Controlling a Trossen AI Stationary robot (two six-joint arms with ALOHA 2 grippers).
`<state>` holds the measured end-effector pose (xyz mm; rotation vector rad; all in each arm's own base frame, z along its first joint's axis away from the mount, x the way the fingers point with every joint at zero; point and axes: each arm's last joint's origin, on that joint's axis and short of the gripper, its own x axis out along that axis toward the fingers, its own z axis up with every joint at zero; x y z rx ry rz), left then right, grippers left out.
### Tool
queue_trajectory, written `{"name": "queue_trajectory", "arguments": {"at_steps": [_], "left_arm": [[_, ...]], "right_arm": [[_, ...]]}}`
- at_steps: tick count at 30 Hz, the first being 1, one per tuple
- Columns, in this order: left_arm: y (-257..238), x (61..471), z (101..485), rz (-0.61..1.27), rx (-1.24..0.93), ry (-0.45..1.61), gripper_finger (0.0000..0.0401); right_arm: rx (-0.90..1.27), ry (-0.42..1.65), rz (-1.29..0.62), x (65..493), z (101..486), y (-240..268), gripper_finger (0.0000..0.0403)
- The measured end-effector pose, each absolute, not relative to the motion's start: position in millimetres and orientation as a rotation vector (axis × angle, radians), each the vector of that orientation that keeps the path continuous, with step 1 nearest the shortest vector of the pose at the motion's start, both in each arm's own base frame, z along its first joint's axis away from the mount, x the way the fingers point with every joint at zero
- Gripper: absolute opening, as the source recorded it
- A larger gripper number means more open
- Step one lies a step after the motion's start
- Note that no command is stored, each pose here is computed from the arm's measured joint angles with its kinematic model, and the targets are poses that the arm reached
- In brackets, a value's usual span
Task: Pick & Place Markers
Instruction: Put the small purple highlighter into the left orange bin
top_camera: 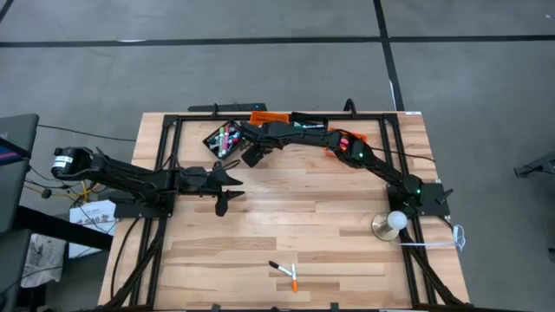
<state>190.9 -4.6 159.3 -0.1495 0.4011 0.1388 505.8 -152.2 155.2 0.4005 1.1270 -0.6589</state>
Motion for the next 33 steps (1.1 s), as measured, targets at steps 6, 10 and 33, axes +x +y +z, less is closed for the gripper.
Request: {"name": "queue_trajectory", "arguments": {"at_steps": [6,10,33], "left_arm": [[-5.2,191.0,159.4,0.119,-0.154,0.402,0.0167],[-5.2,191.1,159.6,0.117,-0.154,0.400,0.0167],[-16.6,190.7,160.3,0.057,-0.144,0.396,0.0167]], "right_arm": [[0.439,1.060,-0.736,508.4,156.7,-154.3,0.0171],[0.452,1.033,-0.780,508.9,157.2,-155.3,0.0170],[0.719,0.725,-0.944,529.0,164.3,-127.8,0.0119]]}}
